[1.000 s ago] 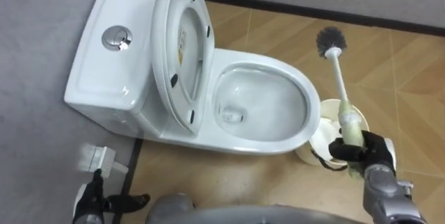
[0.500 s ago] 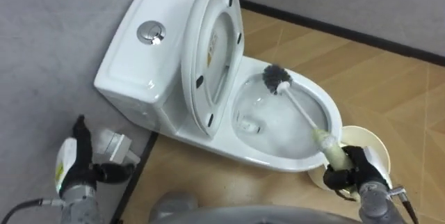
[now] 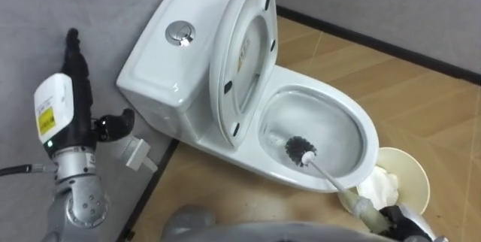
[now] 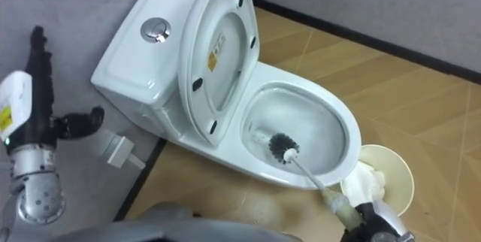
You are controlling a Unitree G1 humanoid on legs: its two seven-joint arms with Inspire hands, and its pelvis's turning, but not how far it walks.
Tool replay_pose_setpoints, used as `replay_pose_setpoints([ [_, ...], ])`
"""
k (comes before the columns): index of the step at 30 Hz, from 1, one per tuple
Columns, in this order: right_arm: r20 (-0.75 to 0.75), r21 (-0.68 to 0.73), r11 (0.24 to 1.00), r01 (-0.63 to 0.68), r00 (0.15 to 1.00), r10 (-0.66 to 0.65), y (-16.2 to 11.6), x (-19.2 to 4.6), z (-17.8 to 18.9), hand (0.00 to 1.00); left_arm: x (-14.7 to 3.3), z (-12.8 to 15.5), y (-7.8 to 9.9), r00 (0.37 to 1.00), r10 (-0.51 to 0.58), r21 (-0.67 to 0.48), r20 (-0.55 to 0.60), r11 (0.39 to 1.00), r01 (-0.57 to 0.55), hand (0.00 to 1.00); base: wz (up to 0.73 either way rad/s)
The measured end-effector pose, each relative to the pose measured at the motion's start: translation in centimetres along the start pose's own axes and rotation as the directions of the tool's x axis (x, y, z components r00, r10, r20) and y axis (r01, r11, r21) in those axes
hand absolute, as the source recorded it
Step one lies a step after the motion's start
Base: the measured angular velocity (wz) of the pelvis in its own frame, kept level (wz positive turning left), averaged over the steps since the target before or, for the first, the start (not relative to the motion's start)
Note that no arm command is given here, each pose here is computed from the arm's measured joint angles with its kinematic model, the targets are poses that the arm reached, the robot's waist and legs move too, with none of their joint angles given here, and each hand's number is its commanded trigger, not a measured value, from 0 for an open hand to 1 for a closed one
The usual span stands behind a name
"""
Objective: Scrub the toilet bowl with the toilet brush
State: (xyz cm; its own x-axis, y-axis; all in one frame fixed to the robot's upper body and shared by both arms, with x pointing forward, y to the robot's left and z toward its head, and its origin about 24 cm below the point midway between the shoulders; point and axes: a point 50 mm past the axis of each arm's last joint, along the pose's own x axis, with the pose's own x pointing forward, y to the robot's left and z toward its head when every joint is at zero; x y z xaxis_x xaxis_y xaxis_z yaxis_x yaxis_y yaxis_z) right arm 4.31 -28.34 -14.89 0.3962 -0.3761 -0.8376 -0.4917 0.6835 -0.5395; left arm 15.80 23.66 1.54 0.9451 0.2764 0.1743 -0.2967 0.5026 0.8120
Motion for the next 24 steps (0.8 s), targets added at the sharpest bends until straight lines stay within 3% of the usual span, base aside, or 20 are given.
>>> replay_pose_setpoints([
  [4, -0.004, -0.001, 1.0, -0.022, 1.0, 0.022, -0.2, 0.3, 0.4, 1.0, 1.1, 1.4, 0.1, 0.996, 0.038, 0.018, 0.082, 0.999, -0.04, 0.0, 0.0],
  [8, 0.017, -0.011, 1.0, -0.017, 1.0, 0.017, -0.9, 0.7, 1.5, 1.0, 1.7, 2.9, -0.4, 0.986, 0.006, 0.002, 0.164, 1.0, -0.006, 0.0, 0.0],
  [14, 0.062, -0.088, 0.996, 0.009, 0.998, -0.004, -2.1, 1.3, 3.2, 1.0, 1.5, 2.7, -3.7, 0.975, -0.156, 0.01, 0.159, 0.988, 0.157, 0.0, -0.01],
  [22, 0.199, -0.198, 0.964, 0.176, 0.971, -0.136, -7.9, 2.3, 7.7, 1.0, 0.9, 1.1, -7.5, 0.898, -0.427, 0.087, 0.108, 0.904, 0.419, 0.0, -0.01],
  [24, 0.217, -0.218, 0.954, 0.205, 0.963, -0.158, -9.0, 2.3, 8.4, 1.0, 1.4, 1.7, -7.6, 0.893, -0.427, 0.093, 0.143, 0.904, 0.418, 0.0, 0.0],
])
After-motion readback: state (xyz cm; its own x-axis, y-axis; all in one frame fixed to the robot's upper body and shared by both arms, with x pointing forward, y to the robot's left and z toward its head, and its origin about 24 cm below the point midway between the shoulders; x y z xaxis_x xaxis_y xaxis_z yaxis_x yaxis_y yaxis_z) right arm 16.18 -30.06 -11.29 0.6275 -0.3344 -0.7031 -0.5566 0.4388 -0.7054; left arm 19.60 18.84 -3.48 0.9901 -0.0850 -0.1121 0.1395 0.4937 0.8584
